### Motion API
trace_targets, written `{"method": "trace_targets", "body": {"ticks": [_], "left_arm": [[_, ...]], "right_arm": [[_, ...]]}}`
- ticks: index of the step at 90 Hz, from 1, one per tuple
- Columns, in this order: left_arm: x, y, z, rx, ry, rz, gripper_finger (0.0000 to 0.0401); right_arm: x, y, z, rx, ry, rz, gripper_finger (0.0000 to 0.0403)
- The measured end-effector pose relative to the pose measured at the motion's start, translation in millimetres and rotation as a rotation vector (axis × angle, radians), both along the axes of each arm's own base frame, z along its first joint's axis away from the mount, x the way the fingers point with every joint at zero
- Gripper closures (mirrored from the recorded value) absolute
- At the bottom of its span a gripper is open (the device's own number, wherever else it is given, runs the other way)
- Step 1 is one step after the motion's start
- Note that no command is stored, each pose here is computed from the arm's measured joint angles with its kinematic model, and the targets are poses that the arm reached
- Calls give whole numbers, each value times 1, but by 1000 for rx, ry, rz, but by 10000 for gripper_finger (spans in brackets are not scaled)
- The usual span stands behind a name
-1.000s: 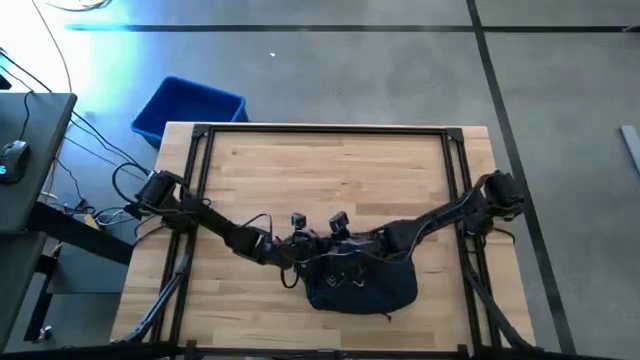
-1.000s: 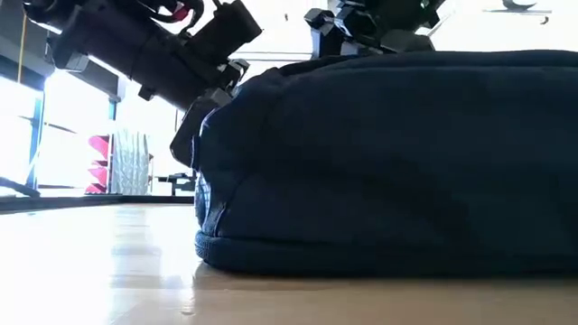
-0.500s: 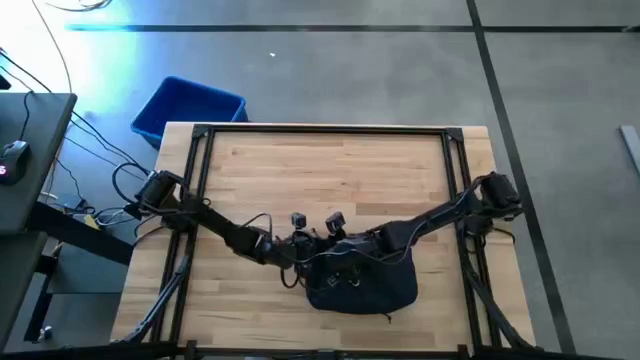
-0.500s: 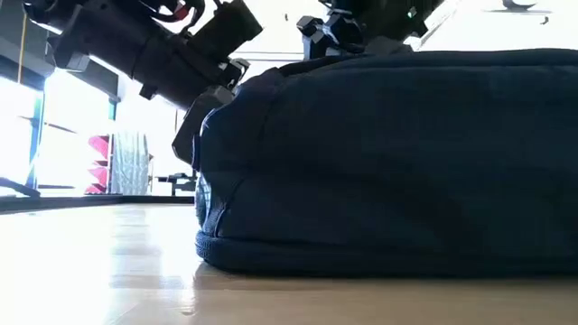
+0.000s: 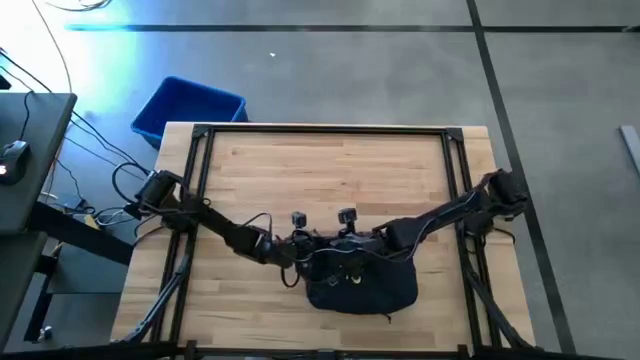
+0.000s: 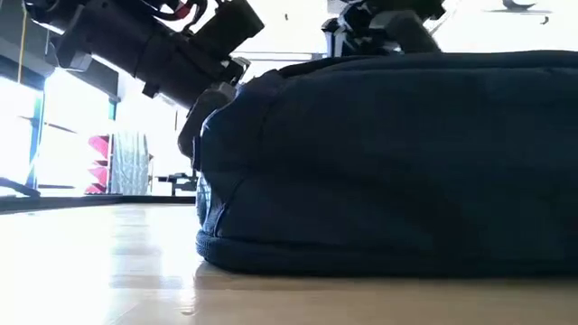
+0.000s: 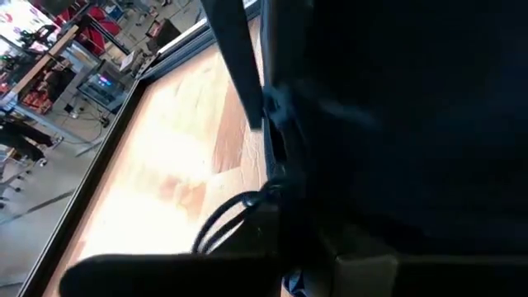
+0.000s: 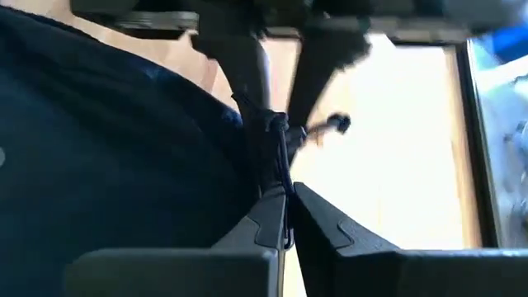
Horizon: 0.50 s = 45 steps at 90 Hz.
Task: Unpack backpack
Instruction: Open the backpack
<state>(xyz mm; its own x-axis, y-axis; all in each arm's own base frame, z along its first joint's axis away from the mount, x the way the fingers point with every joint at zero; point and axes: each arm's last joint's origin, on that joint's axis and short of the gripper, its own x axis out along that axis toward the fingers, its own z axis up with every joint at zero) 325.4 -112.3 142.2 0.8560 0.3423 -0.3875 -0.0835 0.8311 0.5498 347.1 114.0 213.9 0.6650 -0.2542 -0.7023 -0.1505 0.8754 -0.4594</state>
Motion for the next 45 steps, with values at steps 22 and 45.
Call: {"method": "trace_targets", "body": {"ticks": [22,45], "left_arm": [[-6,-10,1,133,12,31,401],[-14,-3,5,166,41,158,401]], "right_arm": [[-23,-7,15,65,57,-134,402],[-72,2,32,103,184,-297,403]]}}
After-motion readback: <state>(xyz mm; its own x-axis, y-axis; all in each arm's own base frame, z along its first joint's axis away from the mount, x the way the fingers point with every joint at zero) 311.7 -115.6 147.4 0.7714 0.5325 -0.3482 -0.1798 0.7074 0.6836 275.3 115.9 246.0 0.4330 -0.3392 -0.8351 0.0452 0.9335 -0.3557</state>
